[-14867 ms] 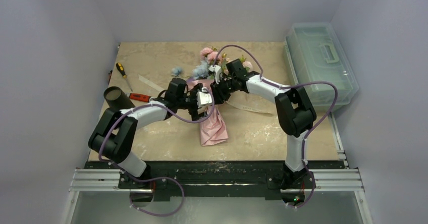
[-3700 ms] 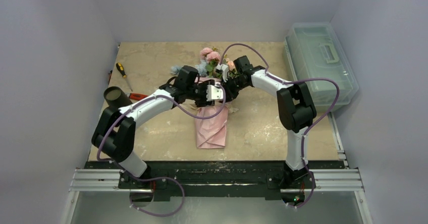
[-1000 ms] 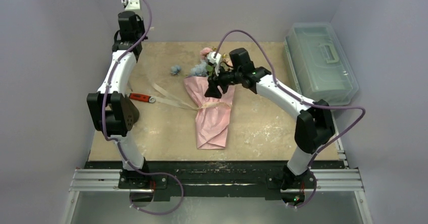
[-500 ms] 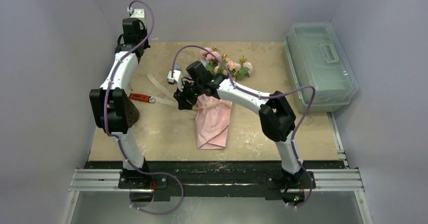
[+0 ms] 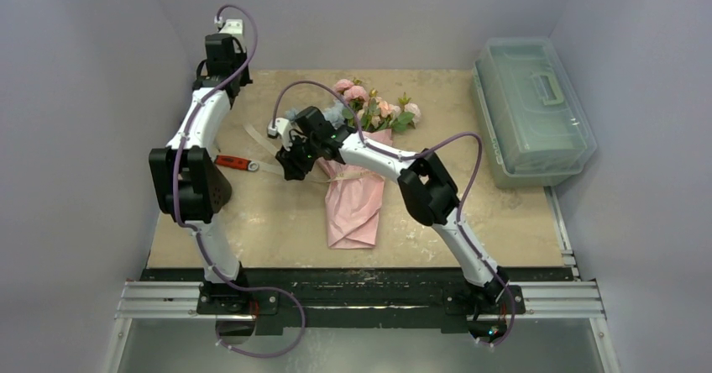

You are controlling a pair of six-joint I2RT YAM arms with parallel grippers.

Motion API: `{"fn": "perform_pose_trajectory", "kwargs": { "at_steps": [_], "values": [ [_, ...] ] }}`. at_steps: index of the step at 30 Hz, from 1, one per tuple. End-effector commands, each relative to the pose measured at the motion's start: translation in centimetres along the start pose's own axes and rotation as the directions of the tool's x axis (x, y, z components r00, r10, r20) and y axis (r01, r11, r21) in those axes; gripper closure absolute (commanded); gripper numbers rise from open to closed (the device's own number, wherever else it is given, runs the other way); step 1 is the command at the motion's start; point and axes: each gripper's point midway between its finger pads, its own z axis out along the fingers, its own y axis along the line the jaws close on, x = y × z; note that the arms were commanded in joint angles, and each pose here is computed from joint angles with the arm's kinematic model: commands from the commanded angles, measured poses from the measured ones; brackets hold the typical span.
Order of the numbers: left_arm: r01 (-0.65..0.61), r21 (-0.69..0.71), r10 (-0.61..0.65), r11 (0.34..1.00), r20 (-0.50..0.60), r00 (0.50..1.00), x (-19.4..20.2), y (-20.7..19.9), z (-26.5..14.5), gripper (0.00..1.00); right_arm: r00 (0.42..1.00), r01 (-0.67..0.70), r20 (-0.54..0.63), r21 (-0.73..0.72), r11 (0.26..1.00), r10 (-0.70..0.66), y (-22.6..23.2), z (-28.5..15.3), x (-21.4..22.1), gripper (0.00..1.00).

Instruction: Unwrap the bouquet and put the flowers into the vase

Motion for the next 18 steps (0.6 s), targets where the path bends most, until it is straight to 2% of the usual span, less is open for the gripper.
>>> {"fn": "perform_pose_trajectory", "kwargs": {
  "at_steps": [1,14,16,18],
  "values": [
    [0.040,0.004,-0.040,0.999,0.088,0.995,-3.2,0.7,-1.9,1.00,0.997,0.026,0.076,0.025,0.999,-0.028,0.0,0.3,-3.0,0.51],
    [0.051,0.045,-0.054,0.998,0.077,0.996,-2.7,0.0,-1.9,1.00,0.998,0.060,-0.043,0.095,0.994,-0.056,-1.9,3.5,2.3,0.51],
    [0.052,0.052,-0.056,0.997,0.078,0.995,-2.7,-0.1,-2.0,1.00,0.996,0.062,-0.067,0.100,0.993,-0.055,-2.1,3.7,3.1,0.55],
    [0.052,0.056,-0.056,0.997,0.077,0.995,-2.5,-0.2,-2.0,1.00,0.995,0.059,-0.090,0.089,0.994,-0.051,-1.9,3.8,3.9,0.63]
  ]
}}
